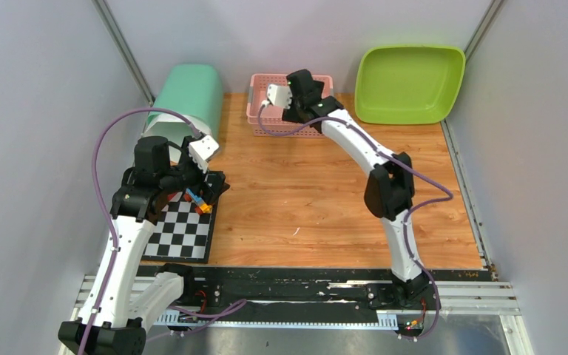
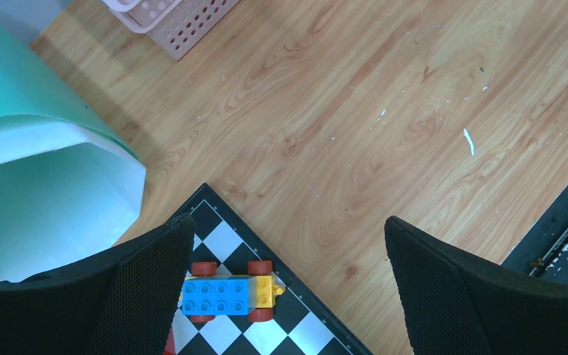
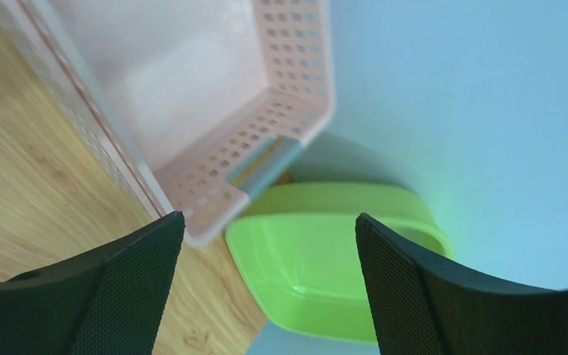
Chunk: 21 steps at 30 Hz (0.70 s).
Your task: Turn the large container upside down
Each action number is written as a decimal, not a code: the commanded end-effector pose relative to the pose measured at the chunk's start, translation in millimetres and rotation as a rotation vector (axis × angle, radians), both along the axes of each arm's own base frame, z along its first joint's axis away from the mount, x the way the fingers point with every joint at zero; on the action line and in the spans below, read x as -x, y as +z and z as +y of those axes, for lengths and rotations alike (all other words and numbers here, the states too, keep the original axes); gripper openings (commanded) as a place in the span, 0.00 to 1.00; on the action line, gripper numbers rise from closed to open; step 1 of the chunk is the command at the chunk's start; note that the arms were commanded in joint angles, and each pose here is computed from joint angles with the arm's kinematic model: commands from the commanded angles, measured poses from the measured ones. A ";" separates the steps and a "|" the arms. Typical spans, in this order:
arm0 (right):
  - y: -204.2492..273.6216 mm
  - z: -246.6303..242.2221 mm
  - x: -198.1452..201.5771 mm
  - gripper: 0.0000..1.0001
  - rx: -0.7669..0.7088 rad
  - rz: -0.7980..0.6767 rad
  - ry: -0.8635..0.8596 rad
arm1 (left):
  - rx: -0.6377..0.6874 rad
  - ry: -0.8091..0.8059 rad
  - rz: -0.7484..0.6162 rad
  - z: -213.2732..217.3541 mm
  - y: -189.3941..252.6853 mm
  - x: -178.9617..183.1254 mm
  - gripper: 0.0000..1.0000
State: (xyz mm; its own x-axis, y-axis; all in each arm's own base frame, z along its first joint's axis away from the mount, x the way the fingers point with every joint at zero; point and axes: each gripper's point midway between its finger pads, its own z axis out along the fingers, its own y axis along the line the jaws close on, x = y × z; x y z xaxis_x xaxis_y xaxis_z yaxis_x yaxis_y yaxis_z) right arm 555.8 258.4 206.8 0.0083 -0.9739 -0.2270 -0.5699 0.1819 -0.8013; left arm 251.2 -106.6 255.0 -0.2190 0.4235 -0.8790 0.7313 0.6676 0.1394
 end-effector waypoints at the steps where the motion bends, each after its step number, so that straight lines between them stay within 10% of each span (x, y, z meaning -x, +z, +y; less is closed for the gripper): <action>1: 86.4 -22.3 33.3 0.88 -0.181 -0.113 -0.115 | -0.002 -0.001 0.005 1.4 -1.4 3.5 1.00; 21: 68.6 -164.4 42.2 0.85 -0.735 -0.017 -0.584 | 0.007 -0.011 -0.022 0.0 4.5 8.8 1.00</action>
